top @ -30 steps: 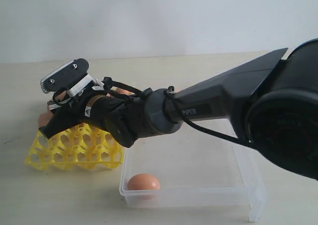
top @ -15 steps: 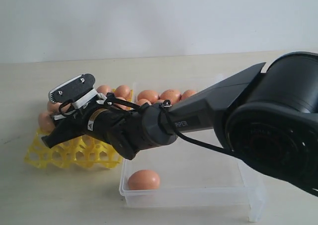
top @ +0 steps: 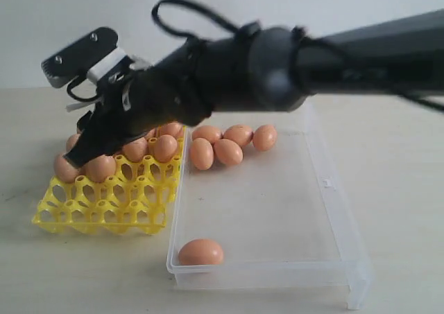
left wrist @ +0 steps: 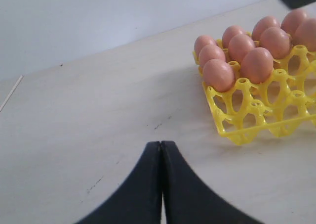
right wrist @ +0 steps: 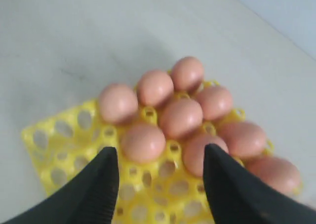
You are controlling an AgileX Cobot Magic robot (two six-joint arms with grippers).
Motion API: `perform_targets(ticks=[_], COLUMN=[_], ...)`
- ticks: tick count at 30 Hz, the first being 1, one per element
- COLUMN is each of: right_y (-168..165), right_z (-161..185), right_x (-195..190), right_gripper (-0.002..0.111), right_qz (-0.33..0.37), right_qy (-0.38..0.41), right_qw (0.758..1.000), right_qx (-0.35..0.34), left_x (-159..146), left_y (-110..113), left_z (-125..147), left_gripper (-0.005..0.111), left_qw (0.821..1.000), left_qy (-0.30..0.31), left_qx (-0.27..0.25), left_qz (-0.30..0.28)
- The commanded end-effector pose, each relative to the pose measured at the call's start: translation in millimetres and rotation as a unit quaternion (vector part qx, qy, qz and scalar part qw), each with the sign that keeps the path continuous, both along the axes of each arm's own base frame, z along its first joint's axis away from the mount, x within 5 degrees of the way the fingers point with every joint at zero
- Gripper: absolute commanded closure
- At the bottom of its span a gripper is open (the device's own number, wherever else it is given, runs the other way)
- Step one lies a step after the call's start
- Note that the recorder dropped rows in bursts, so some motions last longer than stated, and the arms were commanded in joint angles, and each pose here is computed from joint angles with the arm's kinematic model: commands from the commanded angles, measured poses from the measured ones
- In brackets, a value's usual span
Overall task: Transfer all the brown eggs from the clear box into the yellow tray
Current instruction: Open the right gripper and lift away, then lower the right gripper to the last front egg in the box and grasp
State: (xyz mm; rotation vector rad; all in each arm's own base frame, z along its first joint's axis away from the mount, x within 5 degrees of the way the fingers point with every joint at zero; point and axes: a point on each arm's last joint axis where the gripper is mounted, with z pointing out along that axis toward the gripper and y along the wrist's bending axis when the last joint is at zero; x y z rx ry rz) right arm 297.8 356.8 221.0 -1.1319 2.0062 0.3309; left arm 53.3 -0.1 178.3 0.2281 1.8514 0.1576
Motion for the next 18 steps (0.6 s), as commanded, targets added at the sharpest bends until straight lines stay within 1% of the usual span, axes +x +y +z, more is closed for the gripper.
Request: perform_targets(ticks=[1, 3, 5, 7, 11, 16, 18], right_y=[-42, -56, -63, -63, -62, -60, -56], right_z=[32, 32, 30, 28, 11, -18, -27], right_x=[-29, -41, -50, -57, -62, -55, -51], right_gripper=[0.050, 0.047, 0.046, 0.046, 0.046, 0.046, 0.046], right_qz=[0.007, 0.019, 0.057, 0.089, 0.147, 0.155, 0.155], right_qy=[0.088, 0.139, 0.178, 0.208, 0.212, 0.210, 0.201], right_qw=[0.982, 0.962, 0.942, 0.931, 0.921, 0.912, 0.914], right_qx=[-0.165, -0.236, -0.278, -0.285, -0.291, -0.317, -0.316], left_x=[0, 0, 0, 0, 0, 0, 0], left_y=[0, 0, 0, 0, 0, 0, 0], left_z=[2, 2, 2, 2, 2, 2, 2], left_gripper=[0.107, 0.107, 0.107, 0.107, 0.107, 0.107, 0.107], left_qw=[1.000, 1.000, 1.000, 1.000, 1.000, 1.000, 1.000], left_qy=[-0.009, -0.009, -0.009, -0.009, -0.009, -0.009, -0.009], left_qx=[-0.003, -0.003, -0.003, -0.003, -0.003, -0.003, -0.003], left_qz=[-0.001, -0.001, -0.001, -0.001, -0.001, -0.001, -0.001])
